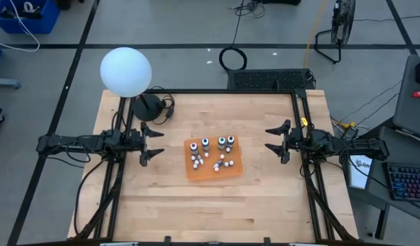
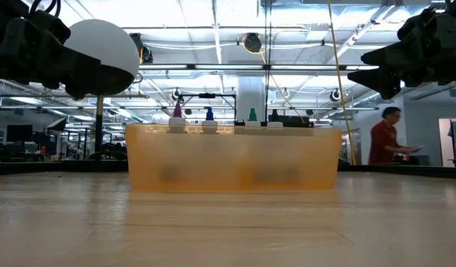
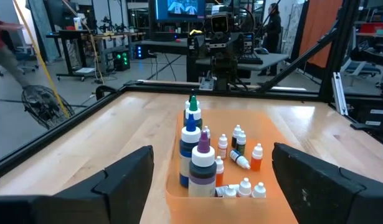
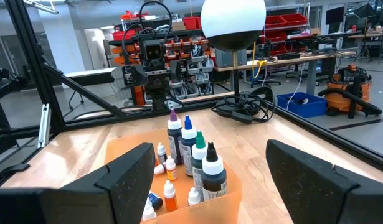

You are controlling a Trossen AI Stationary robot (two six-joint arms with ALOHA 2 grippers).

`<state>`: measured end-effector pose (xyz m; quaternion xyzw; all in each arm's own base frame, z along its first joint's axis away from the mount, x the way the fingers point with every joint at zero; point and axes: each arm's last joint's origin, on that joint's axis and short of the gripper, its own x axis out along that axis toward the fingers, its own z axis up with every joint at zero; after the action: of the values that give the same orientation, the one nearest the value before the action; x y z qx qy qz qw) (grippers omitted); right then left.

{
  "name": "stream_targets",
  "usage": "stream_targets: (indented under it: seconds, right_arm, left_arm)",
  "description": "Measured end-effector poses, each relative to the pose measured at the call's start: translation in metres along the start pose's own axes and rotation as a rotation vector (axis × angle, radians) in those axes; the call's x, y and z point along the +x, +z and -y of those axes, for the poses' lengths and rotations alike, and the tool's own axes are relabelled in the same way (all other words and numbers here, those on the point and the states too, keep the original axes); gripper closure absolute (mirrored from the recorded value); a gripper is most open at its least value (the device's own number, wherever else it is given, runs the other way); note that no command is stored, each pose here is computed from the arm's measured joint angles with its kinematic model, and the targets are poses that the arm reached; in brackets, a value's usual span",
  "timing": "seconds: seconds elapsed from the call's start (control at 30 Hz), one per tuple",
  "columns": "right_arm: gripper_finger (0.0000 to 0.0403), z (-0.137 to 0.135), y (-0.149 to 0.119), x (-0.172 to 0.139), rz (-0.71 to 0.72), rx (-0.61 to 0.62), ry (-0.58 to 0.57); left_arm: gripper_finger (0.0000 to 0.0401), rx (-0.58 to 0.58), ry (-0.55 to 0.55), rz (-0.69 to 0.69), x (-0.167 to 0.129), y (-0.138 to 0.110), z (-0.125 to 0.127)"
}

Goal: Pick & Place food coloring
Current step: Return to Home Position

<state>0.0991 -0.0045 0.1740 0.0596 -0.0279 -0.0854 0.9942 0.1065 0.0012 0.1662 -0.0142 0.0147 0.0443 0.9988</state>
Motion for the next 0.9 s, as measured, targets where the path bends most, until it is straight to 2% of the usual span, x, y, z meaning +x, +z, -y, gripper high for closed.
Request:
stream_targets:
  seconds: [0.9]
  right_arm:
    - [0.011, 0.0, 0.0, 0.0, 0.0, 0.0, -0.001]
  left_arm:
    - [0.0087, 0.0, 0.0, 0.001, 0.0, 0.0002, 0.0]
